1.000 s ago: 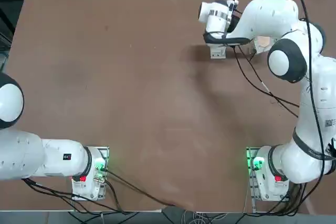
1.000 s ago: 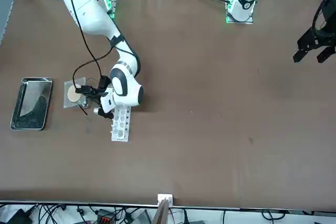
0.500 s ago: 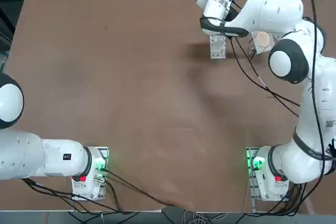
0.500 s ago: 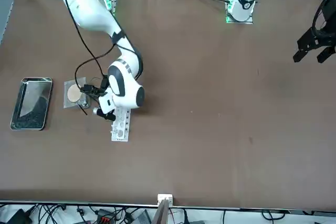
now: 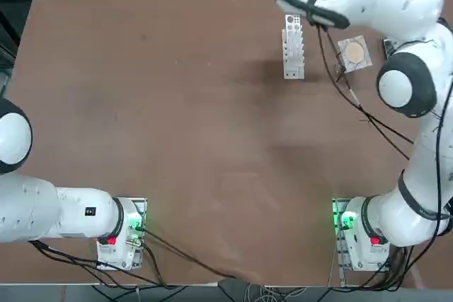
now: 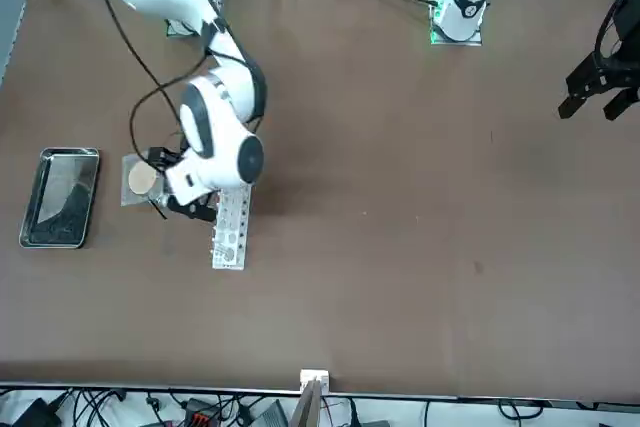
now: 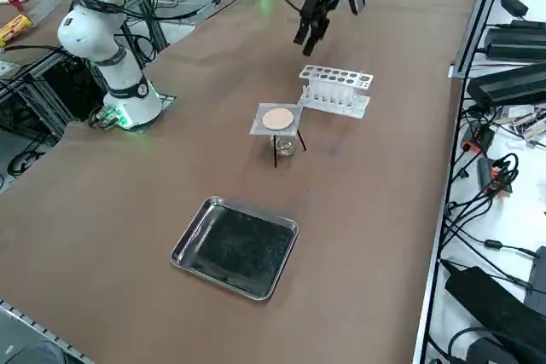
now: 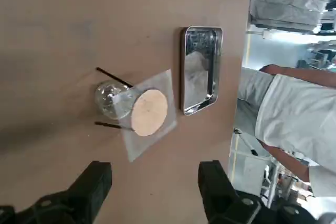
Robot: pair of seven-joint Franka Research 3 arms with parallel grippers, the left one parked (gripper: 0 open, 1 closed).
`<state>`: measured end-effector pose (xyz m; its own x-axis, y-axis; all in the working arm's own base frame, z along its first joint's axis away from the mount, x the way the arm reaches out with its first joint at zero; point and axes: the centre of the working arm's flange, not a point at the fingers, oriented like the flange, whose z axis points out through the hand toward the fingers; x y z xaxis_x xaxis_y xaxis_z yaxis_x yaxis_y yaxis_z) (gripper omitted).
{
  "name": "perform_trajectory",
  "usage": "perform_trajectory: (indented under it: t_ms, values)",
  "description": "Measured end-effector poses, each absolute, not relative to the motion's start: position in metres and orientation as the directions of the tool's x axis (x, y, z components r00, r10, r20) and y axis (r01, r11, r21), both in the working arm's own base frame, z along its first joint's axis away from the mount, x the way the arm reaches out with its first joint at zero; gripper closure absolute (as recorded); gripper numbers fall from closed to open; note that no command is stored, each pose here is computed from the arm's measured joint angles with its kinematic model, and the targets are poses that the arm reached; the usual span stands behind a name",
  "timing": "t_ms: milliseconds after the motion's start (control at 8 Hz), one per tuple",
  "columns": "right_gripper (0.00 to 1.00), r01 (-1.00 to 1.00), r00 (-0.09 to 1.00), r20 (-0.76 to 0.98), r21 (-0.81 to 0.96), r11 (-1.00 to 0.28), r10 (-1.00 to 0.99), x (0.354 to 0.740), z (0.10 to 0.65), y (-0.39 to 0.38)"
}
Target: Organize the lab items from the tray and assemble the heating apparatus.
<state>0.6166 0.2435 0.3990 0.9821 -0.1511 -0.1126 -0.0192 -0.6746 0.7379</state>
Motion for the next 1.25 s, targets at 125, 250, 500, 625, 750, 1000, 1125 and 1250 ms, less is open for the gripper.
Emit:
perform_trajectory:
  t_ms: [125,250,500,625,750,1000,1125,1250]
  values:
    - [0.0,-0.014,0.98,-0.13,0.707,-0.707,-0.149,0.626,0.424,0.219]
    - [0.0,-0.007,0.978,-0.151,0.671,-0.741,-0.145,0.635,0.443,0.196]
    - [0.0,-0.003,0.971,-0.189,0.598,-0.802,-0.145,0.65,0.465,0.155]
    - [0.0,0.001,0.968,-0.208,0.561,-0.828,-0.14,0.655,0.472,0.138]
    - [0.0,-0.001,0.966,-0.219,0.519,-0.854,-0.135,0.657,0.482,0.123]
    - [0.0,-0.03,0.968,-0.216,0.4,-0.916,-0.126,0.658,0.512,0.084]
    - [0.0,-0.045,0.97,-0.21,0.34,-0.939,-0.123,0.658,0.526,0.06]
    - [0.0,-0.064,0.972,-0.199,0.287,-0.956,-0.125,0.657,0.537,0.037]
